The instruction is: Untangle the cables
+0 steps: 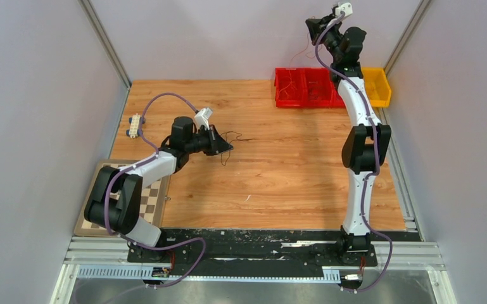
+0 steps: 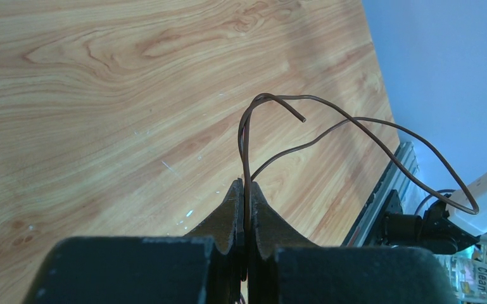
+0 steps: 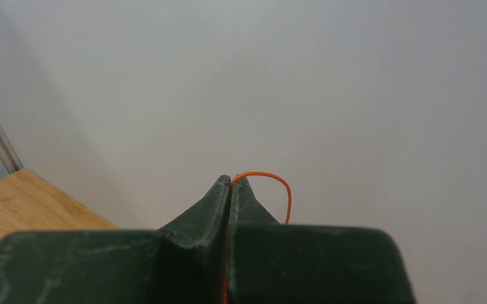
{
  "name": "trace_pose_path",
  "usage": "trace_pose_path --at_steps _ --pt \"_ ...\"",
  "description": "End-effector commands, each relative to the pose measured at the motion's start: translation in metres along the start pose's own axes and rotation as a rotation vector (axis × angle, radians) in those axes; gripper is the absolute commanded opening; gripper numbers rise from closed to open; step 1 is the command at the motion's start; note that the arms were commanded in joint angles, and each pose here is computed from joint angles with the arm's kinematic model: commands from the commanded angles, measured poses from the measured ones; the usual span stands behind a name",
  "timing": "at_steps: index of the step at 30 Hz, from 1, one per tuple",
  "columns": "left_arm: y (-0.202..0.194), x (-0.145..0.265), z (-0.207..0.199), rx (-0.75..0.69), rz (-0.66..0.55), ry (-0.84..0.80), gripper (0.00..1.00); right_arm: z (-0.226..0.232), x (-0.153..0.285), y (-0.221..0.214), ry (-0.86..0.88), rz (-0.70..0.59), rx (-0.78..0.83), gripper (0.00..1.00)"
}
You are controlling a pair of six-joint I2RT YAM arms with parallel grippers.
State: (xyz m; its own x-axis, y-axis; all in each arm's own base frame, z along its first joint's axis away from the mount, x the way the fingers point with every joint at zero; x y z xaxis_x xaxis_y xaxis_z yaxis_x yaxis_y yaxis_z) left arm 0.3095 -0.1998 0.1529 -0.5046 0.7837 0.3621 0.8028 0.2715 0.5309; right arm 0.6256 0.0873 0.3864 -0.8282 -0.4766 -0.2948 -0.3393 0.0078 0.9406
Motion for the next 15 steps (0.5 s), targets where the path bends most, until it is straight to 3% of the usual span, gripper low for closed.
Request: trace_pose_path --at_steps 1,15 --pt "0.012 -0.002 -0.004 -0.032 -0.015 -0.017 0.0 0.0 -0.01 0.045 0.018 -0.148 0.071 0.0" --pt "0.018 -0.008 0.003 -0.005 0.011 0.006 0.0 -0.004 -0.022 0.015 -0.014 -0.187 0.134 0.0"
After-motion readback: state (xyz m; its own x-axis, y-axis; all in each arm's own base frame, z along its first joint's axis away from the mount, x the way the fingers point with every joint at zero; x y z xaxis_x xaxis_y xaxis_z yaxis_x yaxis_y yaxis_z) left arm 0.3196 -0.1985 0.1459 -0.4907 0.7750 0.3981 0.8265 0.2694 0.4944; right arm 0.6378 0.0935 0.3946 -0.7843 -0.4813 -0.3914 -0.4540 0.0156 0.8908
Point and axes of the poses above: each gripper's point midway between its finger pads, its own x axis back along the fingers, its own z axis along the line the jaws close on, y = z × x, the point moved 5 cm from there along x, back along the fingers, and after that the axes turned 8 degrees about x, right-handed, at the moved point
